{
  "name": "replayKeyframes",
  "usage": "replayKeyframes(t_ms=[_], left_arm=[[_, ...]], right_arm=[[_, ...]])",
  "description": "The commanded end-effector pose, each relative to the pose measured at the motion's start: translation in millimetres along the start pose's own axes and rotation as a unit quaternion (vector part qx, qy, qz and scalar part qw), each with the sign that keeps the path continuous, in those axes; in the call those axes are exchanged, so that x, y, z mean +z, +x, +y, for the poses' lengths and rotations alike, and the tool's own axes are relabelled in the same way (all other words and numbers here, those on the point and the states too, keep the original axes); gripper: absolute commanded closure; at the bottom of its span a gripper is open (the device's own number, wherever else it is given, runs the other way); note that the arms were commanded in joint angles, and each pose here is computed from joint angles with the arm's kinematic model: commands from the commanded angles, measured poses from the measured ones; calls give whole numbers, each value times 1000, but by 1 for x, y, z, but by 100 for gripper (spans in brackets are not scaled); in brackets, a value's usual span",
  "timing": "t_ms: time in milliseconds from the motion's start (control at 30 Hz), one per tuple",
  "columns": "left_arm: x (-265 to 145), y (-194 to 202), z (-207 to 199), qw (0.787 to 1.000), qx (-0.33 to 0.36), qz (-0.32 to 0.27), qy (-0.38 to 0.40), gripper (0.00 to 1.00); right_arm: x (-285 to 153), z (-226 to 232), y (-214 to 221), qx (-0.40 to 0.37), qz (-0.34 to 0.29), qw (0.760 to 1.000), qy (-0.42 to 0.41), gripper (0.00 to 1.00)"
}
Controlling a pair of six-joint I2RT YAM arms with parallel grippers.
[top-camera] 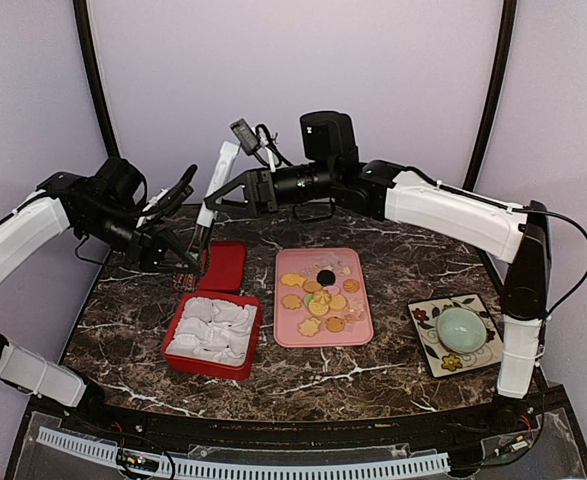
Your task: Pack the cookies
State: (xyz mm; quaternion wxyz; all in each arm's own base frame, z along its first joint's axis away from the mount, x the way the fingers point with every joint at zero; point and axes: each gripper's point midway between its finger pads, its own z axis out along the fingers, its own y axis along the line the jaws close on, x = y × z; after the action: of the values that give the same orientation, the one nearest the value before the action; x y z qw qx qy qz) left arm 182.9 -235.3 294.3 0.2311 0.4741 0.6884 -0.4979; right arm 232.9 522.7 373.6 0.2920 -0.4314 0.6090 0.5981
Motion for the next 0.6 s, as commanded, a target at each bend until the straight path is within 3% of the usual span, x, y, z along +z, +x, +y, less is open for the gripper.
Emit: replayKeyframes(t_ms=[0, 400, 567], left_arm=[[-4, -3, -9, 1000, 28, 2, 10, 100], [-5, 3, -13, 999, 42, 16, 10, 100], [-5, 2, -12, 999, 49, 16, 1, 100]], right_arm=[[3, 10, -4, -17, 9, 1000, -24, 36], [16, 9, 1, -6, 22, 999, -40, 40], [16, 7, 6, 1, 23, 999, -36, 51]])
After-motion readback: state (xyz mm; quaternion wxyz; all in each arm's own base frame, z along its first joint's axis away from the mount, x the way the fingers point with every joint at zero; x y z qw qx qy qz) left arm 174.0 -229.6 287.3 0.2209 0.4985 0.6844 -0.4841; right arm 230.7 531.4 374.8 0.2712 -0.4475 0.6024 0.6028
